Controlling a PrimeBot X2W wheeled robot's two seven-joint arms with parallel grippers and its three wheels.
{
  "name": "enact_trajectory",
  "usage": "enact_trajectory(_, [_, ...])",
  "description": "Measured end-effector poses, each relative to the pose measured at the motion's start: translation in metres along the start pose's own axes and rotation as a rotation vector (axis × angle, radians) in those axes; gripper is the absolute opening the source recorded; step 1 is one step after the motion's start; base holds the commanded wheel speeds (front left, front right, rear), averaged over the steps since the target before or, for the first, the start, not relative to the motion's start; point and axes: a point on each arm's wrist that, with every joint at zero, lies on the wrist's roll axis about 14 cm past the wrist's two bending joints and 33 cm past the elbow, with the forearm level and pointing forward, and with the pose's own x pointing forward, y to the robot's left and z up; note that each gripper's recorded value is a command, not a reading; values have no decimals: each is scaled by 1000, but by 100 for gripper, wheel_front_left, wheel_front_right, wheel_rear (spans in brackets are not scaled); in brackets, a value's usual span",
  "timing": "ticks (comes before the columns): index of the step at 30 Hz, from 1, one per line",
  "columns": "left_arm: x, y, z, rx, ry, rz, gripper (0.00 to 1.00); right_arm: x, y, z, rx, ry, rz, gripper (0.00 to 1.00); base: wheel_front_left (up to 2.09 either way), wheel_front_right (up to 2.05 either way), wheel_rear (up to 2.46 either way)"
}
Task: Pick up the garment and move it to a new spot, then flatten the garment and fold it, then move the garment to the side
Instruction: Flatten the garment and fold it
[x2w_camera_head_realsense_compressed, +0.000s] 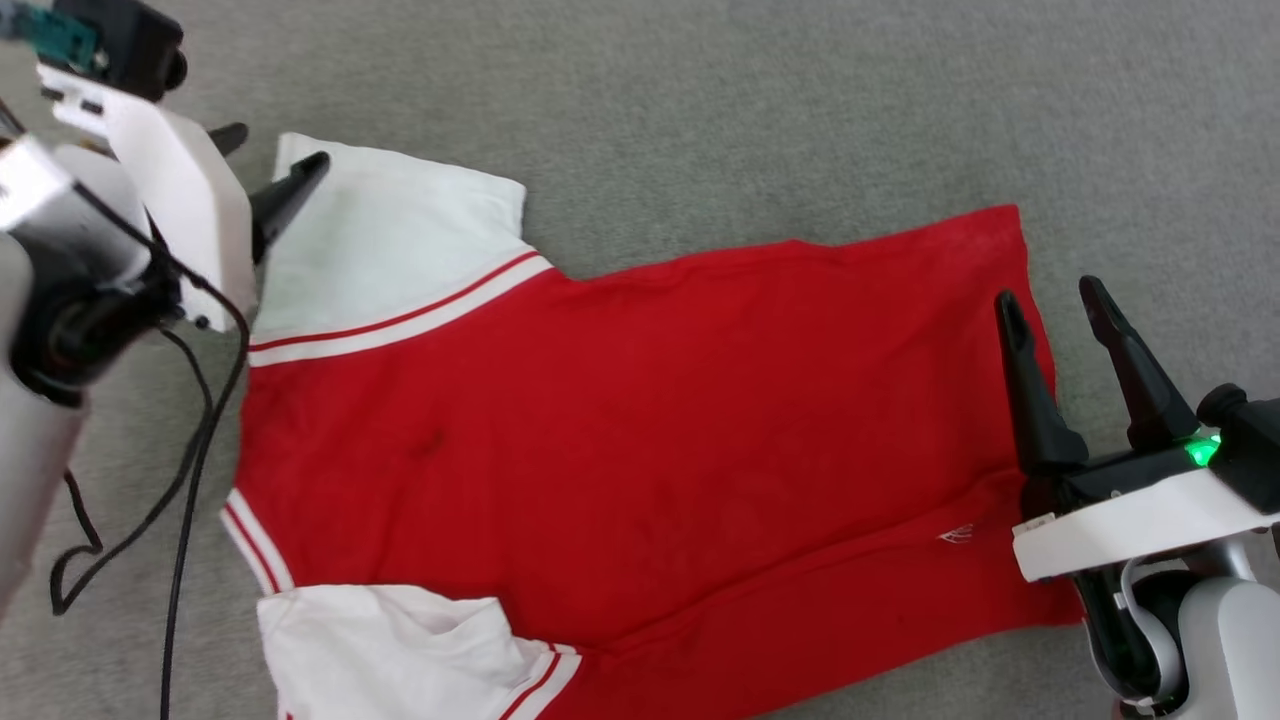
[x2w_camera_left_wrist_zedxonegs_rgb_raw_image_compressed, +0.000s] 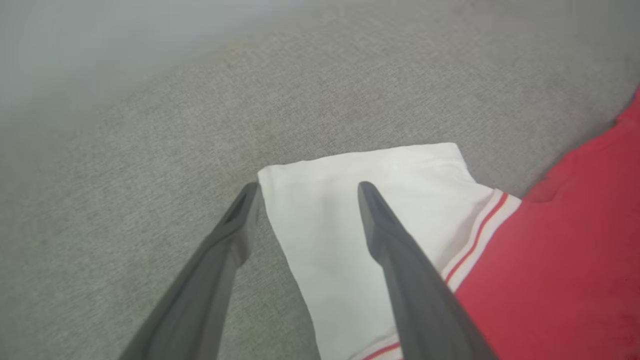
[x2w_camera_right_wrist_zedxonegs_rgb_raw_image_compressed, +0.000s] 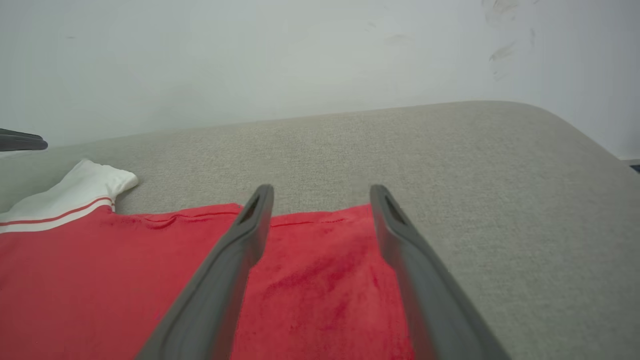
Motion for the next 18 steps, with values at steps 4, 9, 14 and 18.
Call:
enact_trajectory(4, [18, 12, -16, -22, 108, 8, 100, 0, -7, -9, -1, 19, -24, 100, 0, 0, 0])
enact_trajectory(9, [34, 23, -24, -42, 158, 28, 100, 1, -11, -16, -2, 35, -36, 100, 0, 0, 0])
enact_trajectory(14, [47, 23, -46, -72, 238, 26, 65, 1, -13, -22, 0, 48, -45, 100, 0, 0, 0])
enact_trajectory(18, [50, 21, -49, -95, 235, 17, 0, 1, -15, -24, 0, 54, -52, 100, 0, 0, 0])
